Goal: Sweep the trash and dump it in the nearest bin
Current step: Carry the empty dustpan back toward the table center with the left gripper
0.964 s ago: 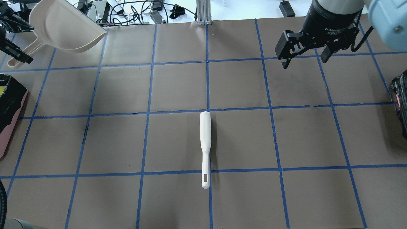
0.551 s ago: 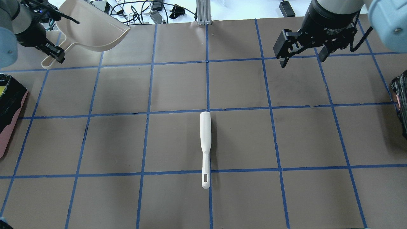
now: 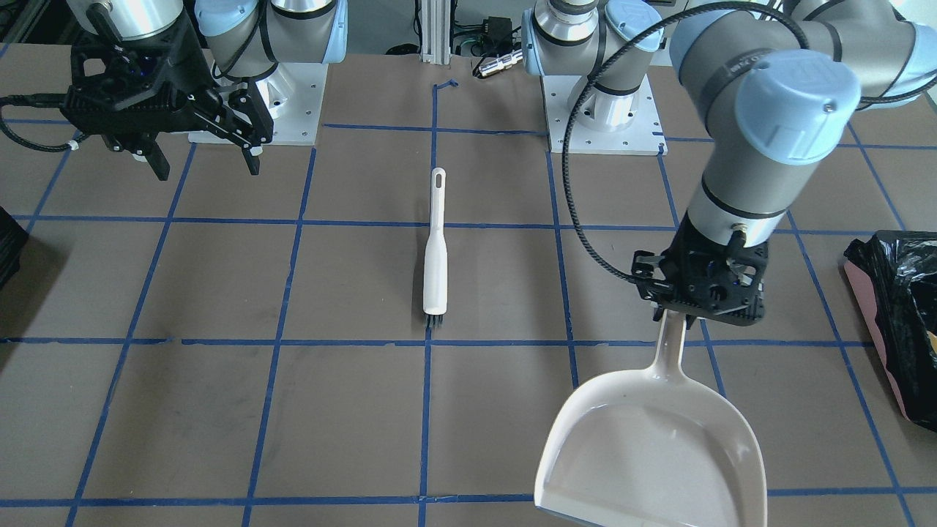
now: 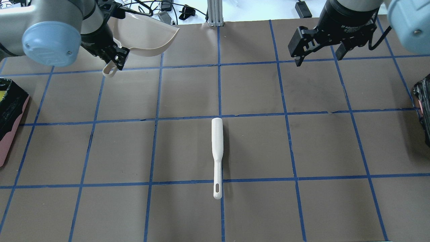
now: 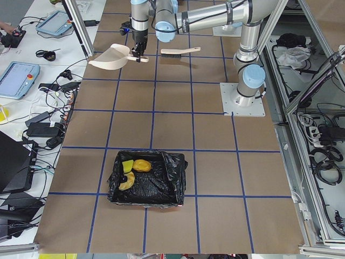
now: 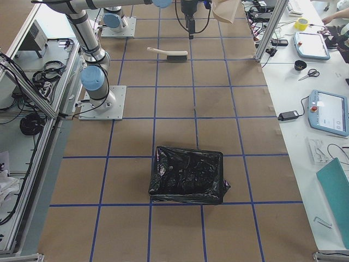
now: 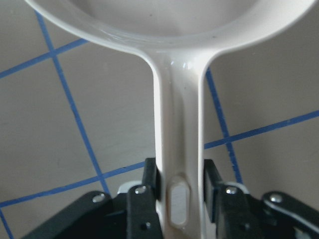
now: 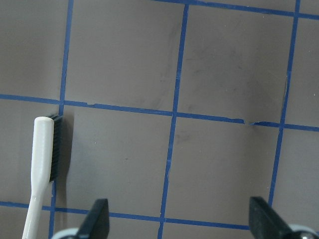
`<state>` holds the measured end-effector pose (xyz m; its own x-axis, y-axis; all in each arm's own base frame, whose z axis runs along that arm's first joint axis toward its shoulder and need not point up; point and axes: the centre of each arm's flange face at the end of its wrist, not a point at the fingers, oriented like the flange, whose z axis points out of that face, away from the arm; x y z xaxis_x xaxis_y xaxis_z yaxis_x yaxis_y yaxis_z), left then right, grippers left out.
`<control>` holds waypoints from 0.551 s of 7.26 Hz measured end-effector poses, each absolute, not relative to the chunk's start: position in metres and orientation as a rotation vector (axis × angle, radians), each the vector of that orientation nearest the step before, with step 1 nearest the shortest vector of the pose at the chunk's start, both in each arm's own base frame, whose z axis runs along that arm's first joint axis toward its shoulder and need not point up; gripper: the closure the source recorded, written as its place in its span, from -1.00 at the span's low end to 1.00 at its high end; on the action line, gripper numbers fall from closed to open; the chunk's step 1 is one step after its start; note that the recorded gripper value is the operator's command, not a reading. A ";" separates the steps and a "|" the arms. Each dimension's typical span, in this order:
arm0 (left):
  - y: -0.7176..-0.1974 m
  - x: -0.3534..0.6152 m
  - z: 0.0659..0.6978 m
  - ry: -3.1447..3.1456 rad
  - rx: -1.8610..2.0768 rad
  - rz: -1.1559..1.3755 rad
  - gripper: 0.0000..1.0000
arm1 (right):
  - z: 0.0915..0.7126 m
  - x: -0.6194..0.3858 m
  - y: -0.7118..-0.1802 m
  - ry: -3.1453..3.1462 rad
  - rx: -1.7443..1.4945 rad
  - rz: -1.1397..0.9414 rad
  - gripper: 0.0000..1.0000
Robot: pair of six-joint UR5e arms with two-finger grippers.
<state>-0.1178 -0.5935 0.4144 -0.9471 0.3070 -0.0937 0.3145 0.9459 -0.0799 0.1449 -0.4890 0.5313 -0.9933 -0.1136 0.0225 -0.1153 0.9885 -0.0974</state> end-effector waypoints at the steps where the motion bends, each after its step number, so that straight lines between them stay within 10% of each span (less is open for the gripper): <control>1: -0.592 -0.143 0.409 3.098 0.447 -0.122 1.00 | 0.533 0.144 -0.490 -3.110 0.178 0.159 -1.00; 4: -0.597 -0.196 0.380 3.246 0.317 0.043 1.00 | 0.533 0.145 -0.490 -3.114 0.178 0.154 -1.00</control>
